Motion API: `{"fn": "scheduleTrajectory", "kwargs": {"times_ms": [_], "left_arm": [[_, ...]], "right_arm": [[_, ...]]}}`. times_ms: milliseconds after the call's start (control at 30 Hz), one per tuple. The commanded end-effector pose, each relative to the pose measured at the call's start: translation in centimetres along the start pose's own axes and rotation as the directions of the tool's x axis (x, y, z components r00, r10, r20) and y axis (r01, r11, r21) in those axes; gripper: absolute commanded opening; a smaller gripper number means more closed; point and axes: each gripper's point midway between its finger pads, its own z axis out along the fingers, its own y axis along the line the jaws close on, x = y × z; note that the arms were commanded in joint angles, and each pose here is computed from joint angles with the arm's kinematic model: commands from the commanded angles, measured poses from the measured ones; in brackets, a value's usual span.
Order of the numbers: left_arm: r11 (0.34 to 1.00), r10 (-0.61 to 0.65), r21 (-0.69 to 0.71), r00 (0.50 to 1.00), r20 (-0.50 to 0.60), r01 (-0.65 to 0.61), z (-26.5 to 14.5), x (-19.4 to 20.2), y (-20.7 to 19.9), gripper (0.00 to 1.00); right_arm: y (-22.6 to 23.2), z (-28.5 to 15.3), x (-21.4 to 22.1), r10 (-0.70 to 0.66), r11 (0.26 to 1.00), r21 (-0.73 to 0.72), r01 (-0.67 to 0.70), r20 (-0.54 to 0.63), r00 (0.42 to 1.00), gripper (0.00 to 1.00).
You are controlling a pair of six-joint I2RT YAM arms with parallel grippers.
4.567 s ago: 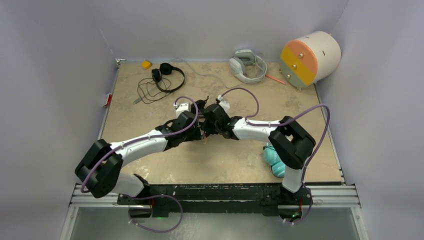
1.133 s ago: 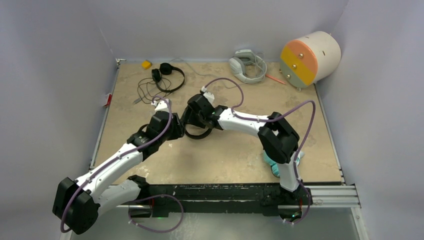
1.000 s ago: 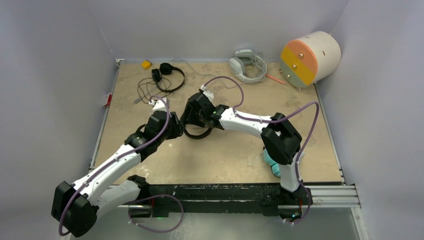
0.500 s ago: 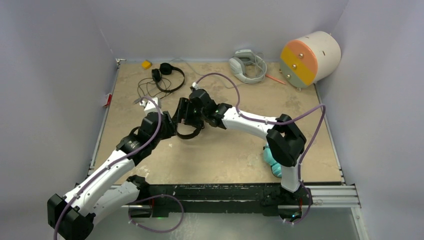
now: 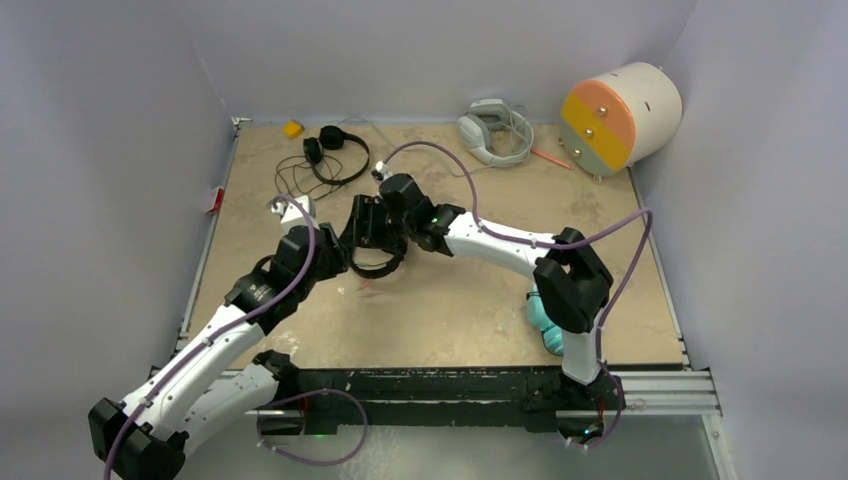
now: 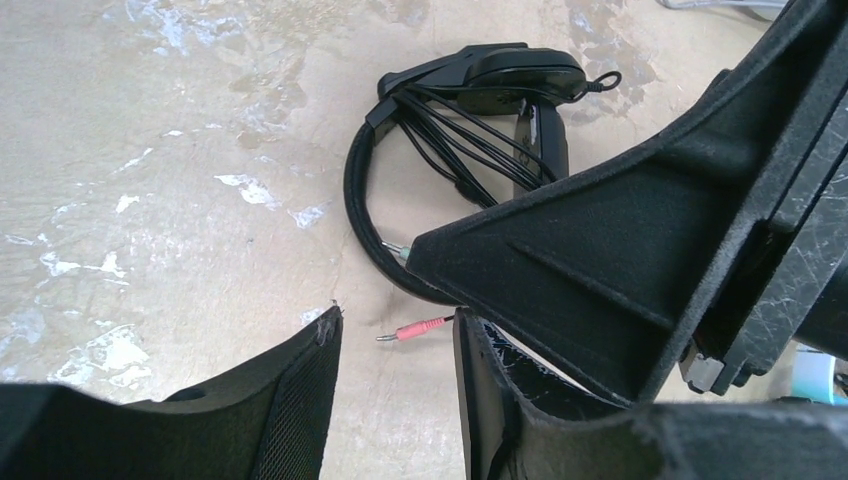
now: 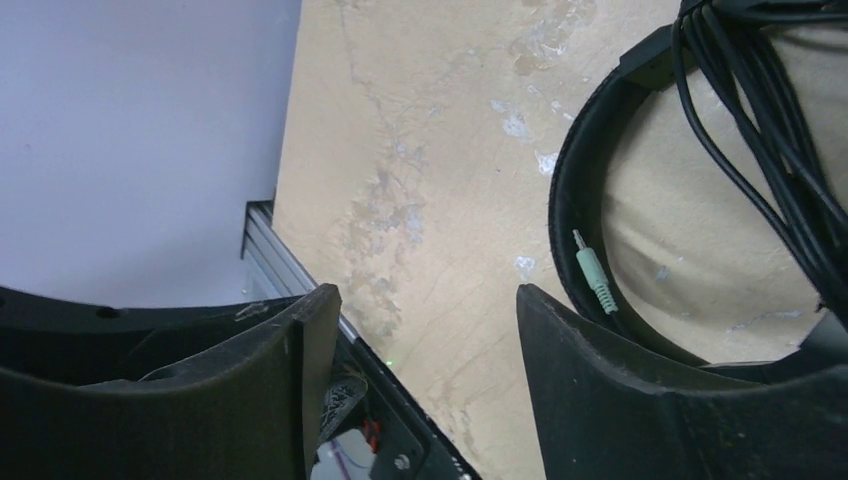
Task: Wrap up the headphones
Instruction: Move the headphones to the corner of the board.
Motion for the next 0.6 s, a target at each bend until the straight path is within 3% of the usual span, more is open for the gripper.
{"fn": "scheduleTrajectory", "kwargs": {"times_ms": [0, 200, 300, 467, 567], "left_arm": [[0.996, -0.053, 0.073, 0.998, 0.026, 0.051, 0.1, -1.2, -2.0, 0.42], [0.996, -0.066, 0.064, 0.998, 0.002, 0.066, 0.4, -0.4, -1.7, 0.42], [0.995, -0.089, 0.055, 0.996, -0.003, 0.089, 0.9, 0.1, -1.2, 0.42], [0.992, -0.123, 0.023, 0.991, -0.052, 0.124, 2.2, 1.5, -0.5, 0.42], [0.987, -0.162, -0.004, 0.985, -0.057, 0.162, 2.5, 1.8, 0.2, 0.42]], "right_arm": [[2.9, -3.5, -0.1, -0.223, 0.97, -0.103, 0.221, -0.008, 0.975, 0.66], [-1.4, -5.7, 1.5, -0.468, 0.884, -0.054, 0.465, -0.051, 0.882, 0.55], [-2.8, -6.8, 1.7, -0.596, 0.803, -0.04, 0.595, -0.038, 0.802, 0.48], [-1.9, -8.1, 2.7, -0.846, 0.523, -0.196, 0.83, -0.003, 0.533, 0.47], [-2.3, -7.9, 2.8, -0.906, 0.415, -0.223, 0.882, -0.008, 0.424, 0.5]]}}
